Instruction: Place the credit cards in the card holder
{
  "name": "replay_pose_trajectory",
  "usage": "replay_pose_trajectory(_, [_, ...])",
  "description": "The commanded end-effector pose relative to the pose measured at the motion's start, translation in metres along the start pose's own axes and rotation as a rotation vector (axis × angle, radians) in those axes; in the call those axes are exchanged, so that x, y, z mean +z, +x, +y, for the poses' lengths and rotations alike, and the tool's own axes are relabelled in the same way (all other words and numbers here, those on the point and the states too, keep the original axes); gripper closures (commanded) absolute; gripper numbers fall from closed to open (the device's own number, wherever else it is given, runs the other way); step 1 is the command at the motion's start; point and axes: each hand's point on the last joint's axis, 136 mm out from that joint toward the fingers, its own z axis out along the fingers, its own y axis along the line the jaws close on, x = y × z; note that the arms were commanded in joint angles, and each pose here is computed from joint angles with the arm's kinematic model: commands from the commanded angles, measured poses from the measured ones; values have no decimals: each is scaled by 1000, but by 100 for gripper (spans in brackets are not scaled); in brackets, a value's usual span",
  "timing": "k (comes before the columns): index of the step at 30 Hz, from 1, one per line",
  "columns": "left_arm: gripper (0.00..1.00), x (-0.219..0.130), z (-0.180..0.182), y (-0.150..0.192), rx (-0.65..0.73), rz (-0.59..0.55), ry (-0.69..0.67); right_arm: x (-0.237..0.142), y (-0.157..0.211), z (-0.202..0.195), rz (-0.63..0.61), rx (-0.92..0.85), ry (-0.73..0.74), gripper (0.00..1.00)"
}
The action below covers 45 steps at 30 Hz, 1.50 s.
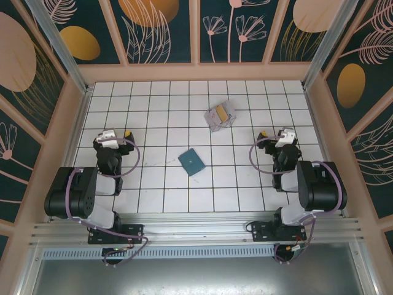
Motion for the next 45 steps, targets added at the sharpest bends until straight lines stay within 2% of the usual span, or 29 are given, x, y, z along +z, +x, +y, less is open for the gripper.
replay_pose_trajectory(1, [1, 4, -3, -8, -2, -20, 16, 3, -7, 1, -20, -17, -12, 1])
replay_pose_trajectory(27, [1, 3, -3, -8, -2, -21, 17, 2, -9, 1, -26, -17, -5, 1])
replay_pose_trajectory(31, [1, 7, -2, -17, -5, 7, 0, 0, -27, 0, -14, -8, 40, 1])
replay_pose_trajectory(34, [1, 12, 10, -22, -66, 81, -82, 0, -40, -10, 56, 102, 107, 1])
replay_pose_trajectory(36, [1, 13, 13, -29, -109, 118, -113, -3, -49, -5, 77, 129, 81, 1])
replay_pose_trajectory(40, [1, 12, -3, -40, -158, 142, -28, -16, -76, 15, 51, 183, -18, 1])
replay_pose_trajectory(43, [1, 13, -20, -44, -225, 182, 53, -18, -83, 37, 108, 223, -116, 1])
replay_pose_trajectory(45, [1, 14, -28, -41, -316, 223, 81, -20, -80, 62, 166, 233, -196, 1])
